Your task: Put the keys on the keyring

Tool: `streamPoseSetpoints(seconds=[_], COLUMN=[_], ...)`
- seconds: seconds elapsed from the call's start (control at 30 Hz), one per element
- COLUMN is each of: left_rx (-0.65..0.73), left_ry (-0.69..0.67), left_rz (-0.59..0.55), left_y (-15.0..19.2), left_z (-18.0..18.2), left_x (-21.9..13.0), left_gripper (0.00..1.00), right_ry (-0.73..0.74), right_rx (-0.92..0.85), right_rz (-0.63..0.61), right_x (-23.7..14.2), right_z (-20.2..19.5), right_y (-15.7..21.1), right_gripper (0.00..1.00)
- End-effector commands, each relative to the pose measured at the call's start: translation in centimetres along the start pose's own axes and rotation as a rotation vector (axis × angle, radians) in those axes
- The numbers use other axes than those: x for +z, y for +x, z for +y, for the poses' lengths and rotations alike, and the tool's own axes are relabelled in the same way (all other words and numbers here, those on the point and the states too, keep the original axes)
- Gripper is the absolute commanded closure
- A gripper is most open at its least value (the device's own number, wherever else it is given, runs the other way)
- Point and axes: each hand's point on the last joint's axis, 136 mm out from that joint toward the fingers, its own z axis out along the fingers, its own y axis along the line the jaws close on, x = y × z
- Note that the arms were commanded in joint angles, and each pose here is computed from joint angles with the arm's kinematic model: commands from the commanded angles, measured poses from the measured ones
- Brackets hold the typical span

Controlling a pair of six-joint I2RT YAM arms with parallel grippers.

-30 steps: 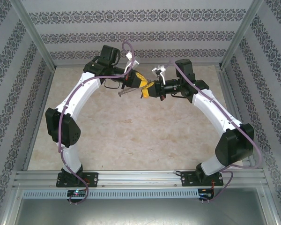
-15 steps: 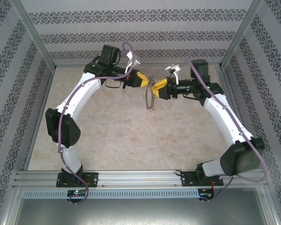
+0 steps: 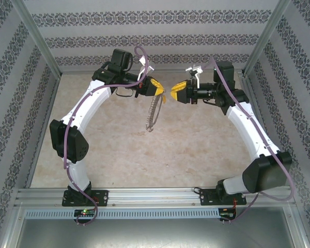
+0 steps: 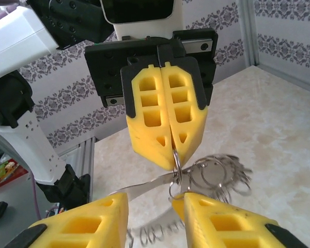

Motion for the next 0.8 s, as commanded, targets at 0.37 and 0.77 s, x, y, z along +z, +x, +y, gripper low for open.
streamPoseSetpoints(seconds=[0.37, 0.77], left_rx=[0.085, 0.074], left_ry=[0.049, 0.031], left_rz=[-0.045, -0.039], left_y=[-2.3, -2.2], left_z=[-2.5, -2.1], left_x=[-0.5, -0.5], left_gripper=[1.00, 0.98], right_ry=[-0.057, -0.038], right_rx=[-0.040, -0.037], right_rz=[-0.015, 0.005], right_x=[2.2, 2.2], right_z=[-0.2, -0.4], right_y=[-1.8, -1.8], right_gripper=[0.67, 1.00])
